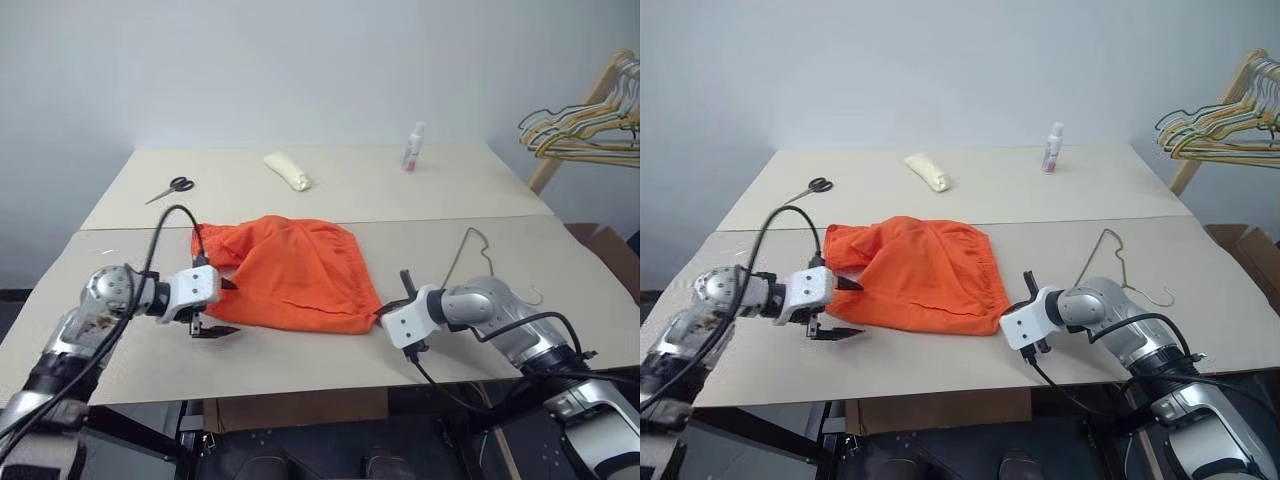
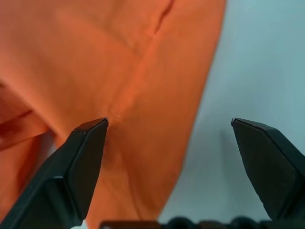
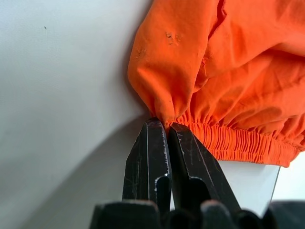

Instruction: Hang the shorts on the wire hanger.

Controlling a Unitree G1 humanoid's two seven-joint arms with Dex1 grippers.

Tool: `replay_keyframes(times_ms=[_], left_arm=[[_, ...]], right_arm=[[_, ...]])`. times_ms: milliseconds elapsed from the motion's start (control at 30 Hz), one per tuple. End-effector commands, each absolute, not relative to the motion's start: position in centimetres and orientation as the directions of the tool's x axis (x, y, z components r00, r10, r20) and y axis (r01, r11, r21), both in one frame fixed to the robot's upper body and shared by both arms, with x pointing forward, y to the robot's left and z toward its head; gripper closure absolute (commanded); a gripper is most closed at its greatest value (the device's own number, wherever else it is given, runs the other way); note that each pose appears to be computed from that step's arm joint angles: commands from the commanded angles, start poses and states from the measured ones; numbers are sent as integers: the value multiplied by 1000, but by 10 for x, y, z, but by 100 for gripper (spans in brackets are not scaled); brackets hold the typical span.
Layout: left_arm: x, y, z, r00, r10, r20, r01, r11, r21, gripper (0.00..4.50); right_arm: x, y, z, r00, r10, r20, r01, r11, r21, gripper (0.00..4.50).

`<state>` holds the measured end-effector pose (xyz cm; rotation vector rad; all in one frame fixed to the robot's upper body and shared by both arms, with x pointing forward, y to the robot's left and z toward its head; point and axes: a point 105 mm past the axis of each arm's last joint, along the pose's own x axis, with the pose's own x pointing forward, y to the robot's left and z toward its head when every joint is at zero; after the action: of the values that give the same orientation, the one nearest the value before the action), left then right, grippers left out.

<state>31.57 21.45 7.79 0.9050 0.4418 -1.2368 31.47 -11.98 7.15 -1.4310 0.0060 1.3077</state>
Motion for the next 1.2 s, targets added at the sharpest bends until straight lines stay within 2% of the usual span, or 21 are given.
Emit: replay_keyframes(times_ms=[33, 100, 133, 233, 533, 567, 833, 933, 1067, 1133, 1200], left_arm=[[328, 225, 73, 329, -534, -779, 920, -7, 393, 0], [336, 229, 71, 357, -506, -785, 911, 3, 413, 0], [338, 231, 70, 368, -496, -786, 907, 5, 422, 39], [340, 232, 71, 369, -498, -785, 905, -1, 426, 118], [338, 228, 75, 371, -544, -753, 900, 11, 435, 433], [338, 228, 76, 373, -547, -749, 899, 14, 438, 446], [316, 230, 86, 365, -559, -745, 909, 40, 415, 446], [278, 229, 107, 262, -586, -766, 949, 11, 317, 446], [253, 232, 123, 226, -542, -810, 963, 0, 269, 446], [257, 230, 129, 269, -530, -804, 951, 16, 308, 446], [284, 219, 140, 403, -561, -723, 893, 69, 444, 446]], right_arm=[[322, -121, 86, 435, 632, -641, -593, -335, -733, 448], [322, -121, 87, 441, 631, -639, -591, -332, -735, 448], [322, -122, 87, 443, 630, -638, -590, -330, -737, 450], [321, -121, 87, 448, 630, -634, -591, -324, -739, 450], [320, -123, 88, 458, 633, -624, -595, -303, -744, 450], [320, -123, 88, 461, 635, -620, -595, -297, -747, 450], [309, -118, 98, 468, 660, -588, -617, -232, -752, 450], [274, -121, 109, 363, 686, -631, -697, -250, -673, 450], [246, -127, 127, 276, 688, -672, -756, -276, -593, 450], [253, -125, 141, 313, 709, -633, -763, -210, -612, 450], [282, -122, 159, 428, 726, -538, -735, -67, -675, 450]])
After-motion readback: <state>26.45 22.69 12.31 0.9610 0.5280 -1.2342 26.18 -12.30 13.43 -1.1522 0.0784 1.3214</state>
